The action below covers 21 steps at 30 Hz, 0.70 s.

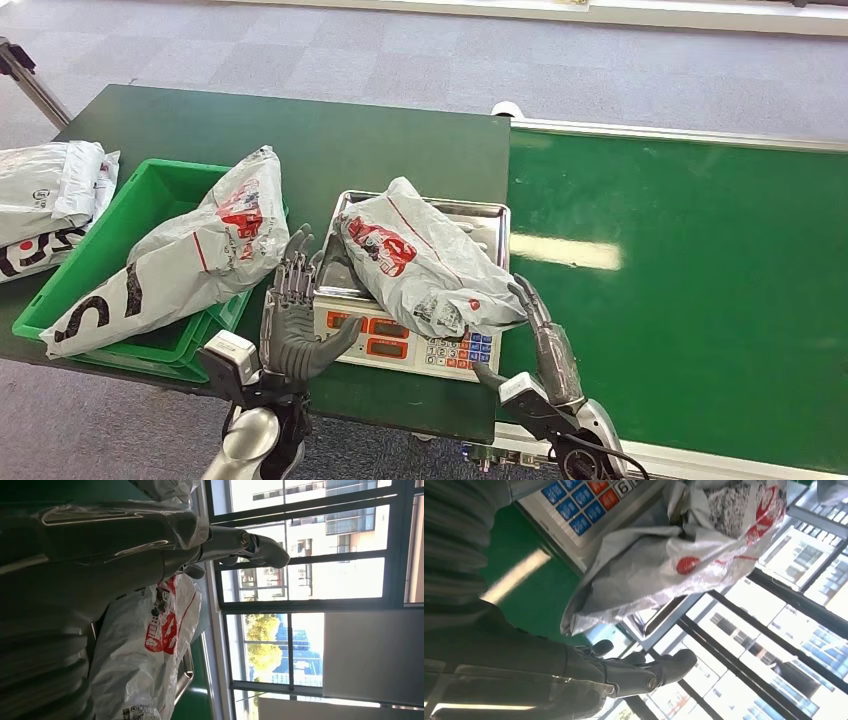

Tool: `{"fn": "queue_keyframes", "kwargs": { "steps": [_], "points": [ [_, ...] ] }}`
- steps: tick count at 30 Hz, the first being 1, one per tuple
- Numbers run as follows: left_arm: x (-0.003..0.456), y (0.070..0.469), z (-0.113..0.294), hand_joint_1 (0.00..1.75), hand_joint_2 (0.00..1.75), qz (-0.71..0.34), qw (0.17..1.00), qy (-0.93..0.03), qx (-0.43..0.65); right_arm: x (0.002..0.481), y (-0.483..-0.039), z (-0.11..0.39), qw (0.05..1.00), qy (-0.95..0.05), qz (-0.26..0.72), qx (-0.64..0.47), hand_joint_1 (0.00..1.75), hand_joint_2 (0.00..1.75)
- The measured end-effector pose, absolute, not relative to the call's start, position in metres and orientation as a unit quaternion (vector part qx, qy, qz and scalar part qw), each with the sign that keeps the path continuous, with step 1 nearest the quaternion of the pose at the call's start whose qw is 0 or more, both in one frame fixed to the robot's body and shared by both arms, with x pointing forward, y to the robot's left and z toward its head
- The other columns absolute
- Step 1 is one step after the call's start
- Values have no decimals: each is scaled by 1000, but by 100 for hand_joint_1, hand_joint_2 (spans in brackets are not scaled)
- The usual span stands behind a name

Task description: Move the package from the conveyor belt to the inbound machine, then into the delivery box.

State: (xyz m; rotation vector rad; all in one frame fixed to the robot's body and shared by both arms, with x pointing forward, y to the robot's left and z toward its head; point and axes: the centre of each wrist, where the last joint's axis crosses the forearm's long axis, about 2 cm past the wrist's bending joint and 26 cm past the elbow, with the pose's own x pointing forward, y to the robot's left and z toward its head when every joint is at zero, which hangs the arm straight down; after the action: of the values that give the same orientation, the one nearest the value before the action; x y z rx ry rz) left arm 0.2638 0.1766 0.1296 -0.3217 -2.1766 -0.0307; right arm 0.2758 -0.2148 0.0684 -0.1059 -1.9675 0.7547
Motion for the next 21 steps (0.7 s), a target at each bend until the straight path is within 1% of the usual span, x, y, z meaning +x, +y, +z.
{"fn": "queue_keyframes", "kwargs": {
  "steps": [8,17,21],
  "points": [
    [261,177,132,0,175,-8,463,-877,-127,265,-232,82,518,-829,207,-32,0,175],
    [262,178,133,0,175,-6,462,-878,-125,260,-242,89,512,-839,181,-35,0,175],
    [261,179,132,0,175,-7,464,-877,-124,255,-247,91,501,-854,141,-13,0,175]
  ]
}}
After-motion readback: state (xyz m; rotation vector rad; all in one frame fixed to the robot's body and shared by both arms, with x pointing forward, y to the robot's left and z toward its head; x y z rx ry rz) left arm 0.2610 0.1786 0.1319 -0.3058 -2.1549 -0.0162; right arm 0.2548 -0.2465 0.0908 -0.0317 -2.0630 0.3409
